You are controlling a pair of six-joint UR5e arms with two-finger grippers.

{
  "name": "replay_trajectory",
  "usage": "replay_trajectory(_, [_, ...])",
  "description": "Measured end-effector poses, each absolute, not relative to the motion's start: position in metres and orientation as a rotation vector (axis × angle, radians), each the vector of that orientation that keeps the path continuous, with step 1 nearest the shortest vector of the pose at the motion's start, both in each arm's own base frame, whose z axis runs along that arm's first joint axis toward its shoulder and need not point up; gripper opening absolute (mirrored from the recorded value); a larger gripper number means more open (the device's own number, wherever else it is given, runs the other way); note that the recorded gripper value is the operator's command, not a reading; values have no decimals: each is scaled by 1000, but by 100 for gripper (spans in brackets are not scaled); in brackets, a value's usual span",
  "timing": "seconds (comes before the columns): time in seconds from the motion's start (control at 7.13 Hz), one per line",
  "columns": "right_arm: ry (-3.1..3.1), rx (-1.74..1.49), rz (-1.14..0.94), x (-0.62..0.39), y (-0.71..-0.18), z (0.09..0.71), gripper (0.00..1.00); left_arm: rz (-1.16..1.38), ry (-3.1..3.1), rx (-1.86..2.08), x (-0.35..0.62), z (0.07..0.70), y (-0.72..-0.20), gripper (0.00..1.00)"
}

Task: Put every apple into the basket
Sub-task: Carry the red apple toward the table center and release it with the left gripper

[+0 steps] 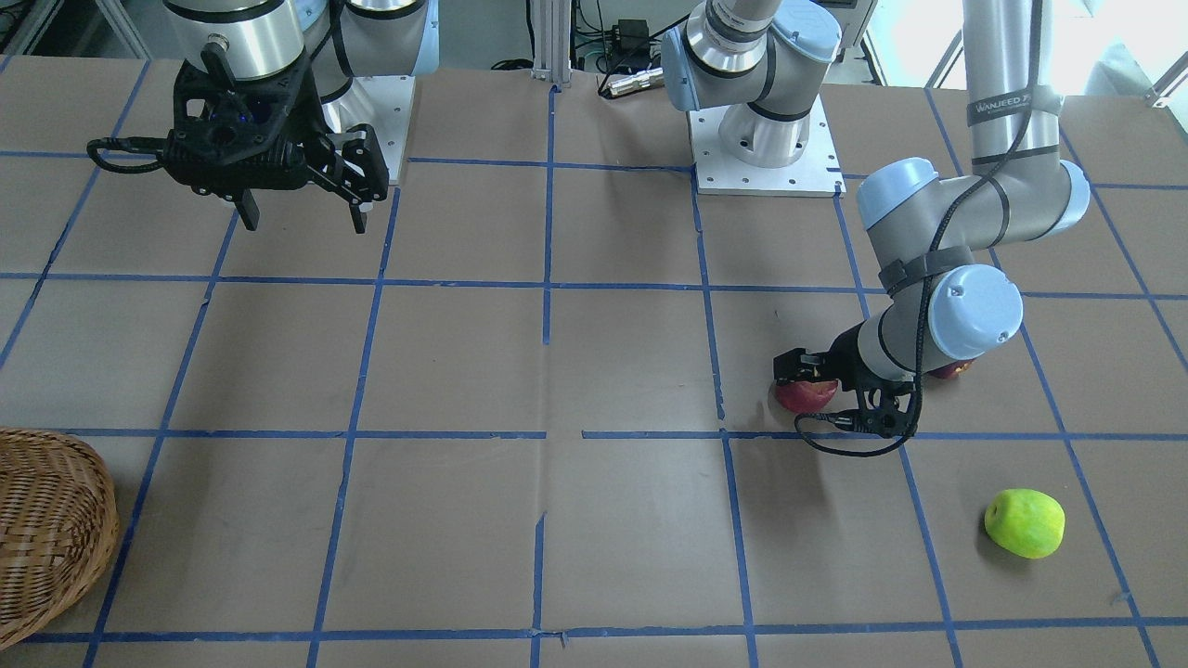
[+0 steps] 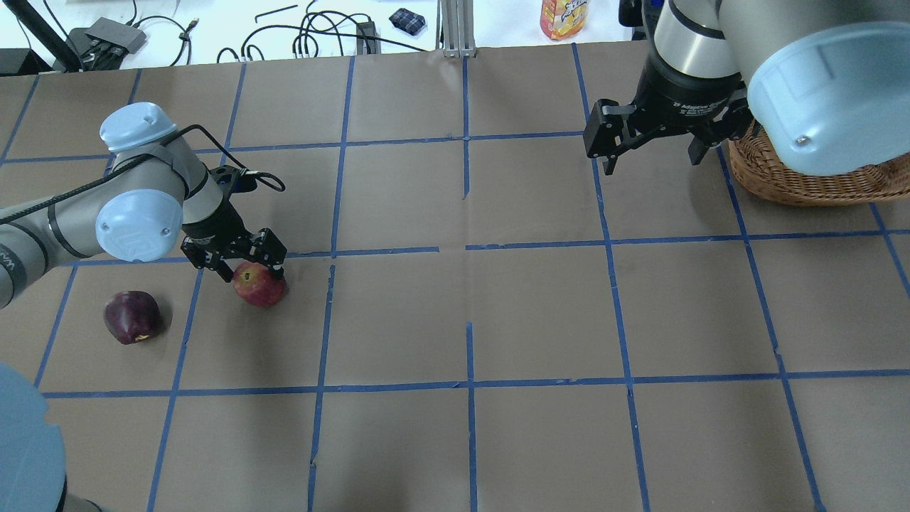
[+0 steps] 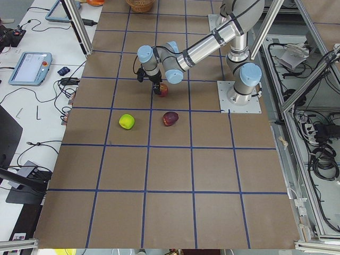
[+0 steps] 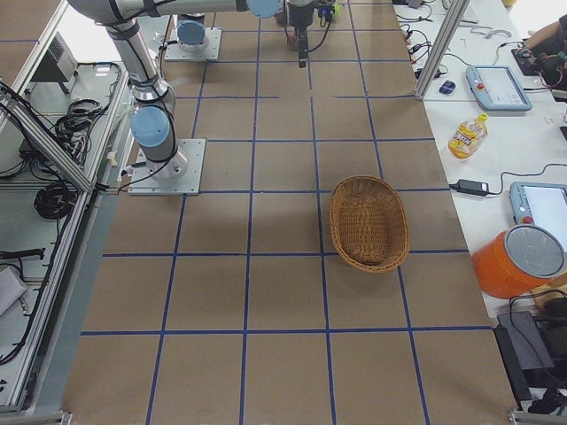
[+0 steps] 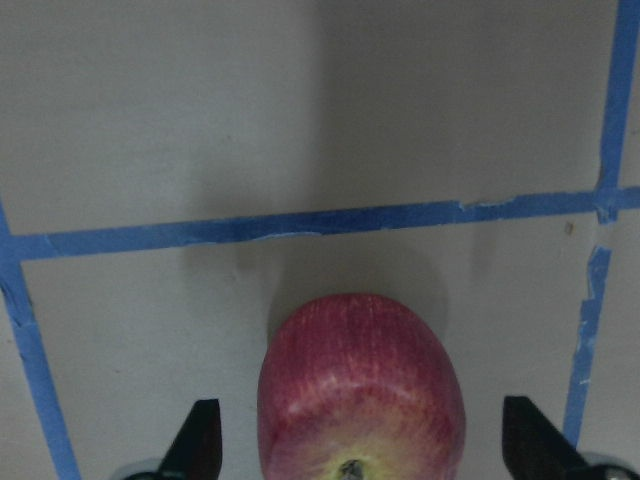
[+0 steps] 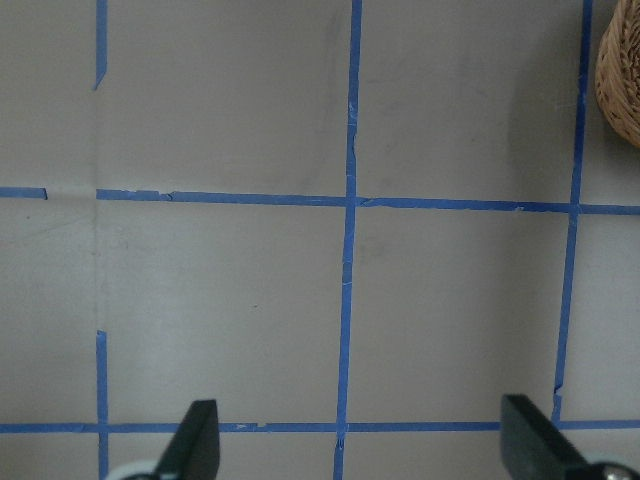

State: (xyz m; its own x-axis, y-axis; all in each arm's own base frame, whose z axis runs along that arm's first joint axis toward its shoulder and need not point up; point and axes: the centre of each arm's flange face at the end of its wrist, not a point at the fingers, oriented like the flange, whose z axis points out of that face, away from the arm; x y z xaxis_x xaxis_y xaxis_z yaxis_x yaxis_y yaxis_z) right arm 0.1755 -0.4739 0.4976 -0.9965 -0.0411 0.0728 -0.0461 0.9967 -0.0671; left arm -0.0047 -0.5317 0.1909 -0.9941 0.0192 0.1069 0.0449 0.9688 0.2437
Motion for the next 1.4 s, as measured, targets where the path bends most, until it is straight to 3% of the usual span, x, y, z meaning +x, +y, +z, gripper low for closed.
replay_trajectory(0.56, [-3067,66,105,175,-474,498,100,-385,-3110,-66,-26,207,-529,0])
replay_trajectory(1.26, [-3066,65,106,175,-474,498,100,-166,-3016,-67,-306,249,-498,2])
replay_trajectory(1.4, [-3066,65,106,175,-474,498,100,-155,-2998,-73,-341,242,-488,65])
